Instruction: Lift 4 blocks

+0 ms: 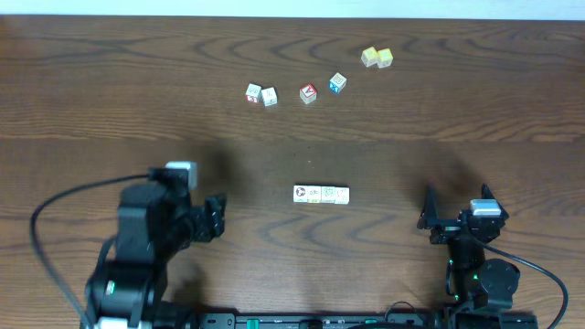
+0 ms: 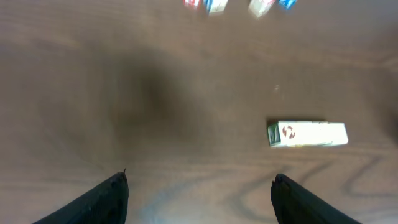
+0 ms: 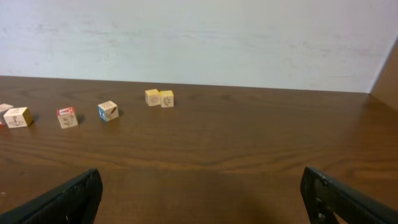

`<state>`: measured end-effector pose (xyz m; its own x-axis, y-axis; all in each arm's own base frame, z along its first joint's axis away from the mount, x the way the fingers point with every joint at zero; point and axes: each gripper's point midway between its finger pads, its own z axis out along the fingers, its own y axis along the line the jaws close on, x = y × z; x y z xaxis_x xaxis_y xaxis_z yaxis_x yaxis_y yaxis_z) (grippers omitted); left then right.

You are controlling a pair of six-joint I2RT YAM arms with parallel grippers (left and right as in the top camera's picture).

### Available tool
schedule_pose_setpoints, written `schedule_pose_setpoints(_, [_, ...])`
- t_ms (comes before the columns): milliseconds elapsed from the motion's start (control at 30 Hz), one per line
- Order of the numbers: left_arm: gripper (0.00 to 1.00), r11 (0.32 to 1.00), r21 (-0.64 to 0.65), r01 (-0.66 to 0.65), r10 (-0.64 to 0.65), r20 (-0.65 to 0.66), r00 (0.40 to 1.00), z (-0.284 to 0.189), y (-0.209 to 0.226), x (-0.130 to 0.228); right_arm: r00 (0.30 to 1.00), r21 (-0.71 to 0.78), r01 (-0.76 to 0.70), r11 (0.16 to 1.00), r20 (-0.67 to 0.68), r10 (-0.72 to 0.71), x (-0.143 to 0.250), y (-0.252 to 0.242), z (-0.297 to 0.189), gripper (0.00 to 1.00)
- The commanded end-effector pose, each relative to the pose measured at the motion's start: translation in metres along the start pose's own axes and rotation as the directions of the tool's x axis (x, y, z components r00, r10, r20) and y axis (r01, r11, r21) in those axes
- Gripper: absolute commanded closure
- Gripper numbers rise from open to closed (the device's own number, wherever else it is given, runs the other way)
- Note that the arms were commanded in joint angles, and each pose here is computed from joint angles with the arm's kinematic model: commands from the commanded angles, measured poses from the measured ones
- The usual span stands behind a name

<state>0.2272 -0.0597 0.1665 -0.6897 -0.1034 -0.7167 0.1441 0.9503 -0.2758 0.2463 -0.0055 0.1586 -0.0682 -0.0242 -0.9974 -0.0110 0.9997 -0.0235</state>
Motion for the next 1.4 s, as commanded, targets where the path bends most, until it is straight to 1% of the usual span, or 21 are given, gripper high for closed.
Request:
schedule_pose_setpoints(0, [0.26,0.988,0.016,-0.151,0.147,0.148,0.978,-0.018,-0.004,-0.005,1.0,-0.011,0.008,1.0,0.002,-0.008,0.0,0.002,0.0,0.01])
schedule_pose_setpoints(67, [0.26,0.976,-0.001,-0.216,0.211,0.222,0.952,-0.027,-0.005,-0.008,1.0,-0.011,0.008,1.0,0.002,-0.008,0.0,0.002,0.0,0.01])
schedule_pose_setpoints(133, [0.26,0.964,-0.025,-0.265,0.262,0.268,0.927,-0.033,-0.006,-0.008,1.0,-0.011,0.008,1.0,0.002,-0.008,0.0,0.002,0.0,0.01])
schedule_pose_setpoints(200, [0.26,0.96,-0.056,-0.274,0.278,0.31,0.909,-0.035,-0.002,-0.007,1.0,-0.011,0.008,1.0,0.002,-0.008,0.0,0.002,0.0,0.01])
schedule_pose_setpoints(333, [0.26,0.956,-0.071,-0.286,0.291,0.374,0.88,-0.027,0.002,-0.003,1.0,-0.011,0.008,1.0,0.002,-0.008,0.0,0.002,0.0,0.01])
schedule_pose_setpoints(467, [0.26,0.957,-0.088,-0.277,0.288,0.43,0.856,-0.015,0.008,0.0,1.0,-0.011,0.008,1.0,0.002,-0.008,0.0,0.002,0.0,0.01])
schedule_pose_setpoints(600, [0.26,0.978,-0.102,-0.183,0.209,0.516,0.831,-0.01,0.02,-0.01,1.0,-0.011,0.008,1.0,0.002,-0.008,0.0,0.002,0.0,0.01])
schedule_pose_setpoints(633, [0.26,0.978,-0.11,-0.177,0.208,0.536,0.818,-0.009,0.023,-0.011,1.0,-0.011,0.008,1.0,0.002,-0.008,0.0,0.002,0.0,0.01])
schedule_pose_setpoints(733, [0.26,0.977,-0.122,-0.172,0.211,0.564,0.798,-0.007,0.027,-0.012,1.0,-0.011,0.008,1.0,0.002,-0.008,0.0,0.002,0.0,0.01])
schedule_pose_setpoints(867, [0.26,0.988,-0.14,-0.071,0.14,0.578,0.804,-0.002,0.042,-0.011,1.0,-0.011,0.008,1.0,0.002,-0.008,0.0,0.002,0.0,0.01])
schedule_pose_setpoints(933, [0.26,0.987,-0.156,-0.044,0.128,0.576,0.807,0.002,0.048,-0.008,1.0,-0.011,0.008,1.0,0.002,-0.008,0.0,0.002,0.0,0.01])
schedule_pose_setpoints(1067, [0.26,0.986,-0.159,-0.044,0.13,0.586,0.8,0.01,0.052,-0.004,1.0,-0.011,0.008,1.0,0.002,-0.008,0.0,0.002,0.0,0.01])
schedule_pose_setpoints(1167, [0.26,0.985,-0.166,-0.053,0.139,0.566,0.812,0.014,0.053,0.001,1.0,-0.011,0.008,1.0,0.002,-0.008,0.0,0.002,0.0,0.01])
schedule_pose_setpoints(1367, [0.26,0.967,-0.219,-0.131,0.232,0.539,0.81,0.015,0.053,0.003,1.0,-0.011,0.008,1.0,0.002,-0.008,0.0,0.002,0.0,0.01])
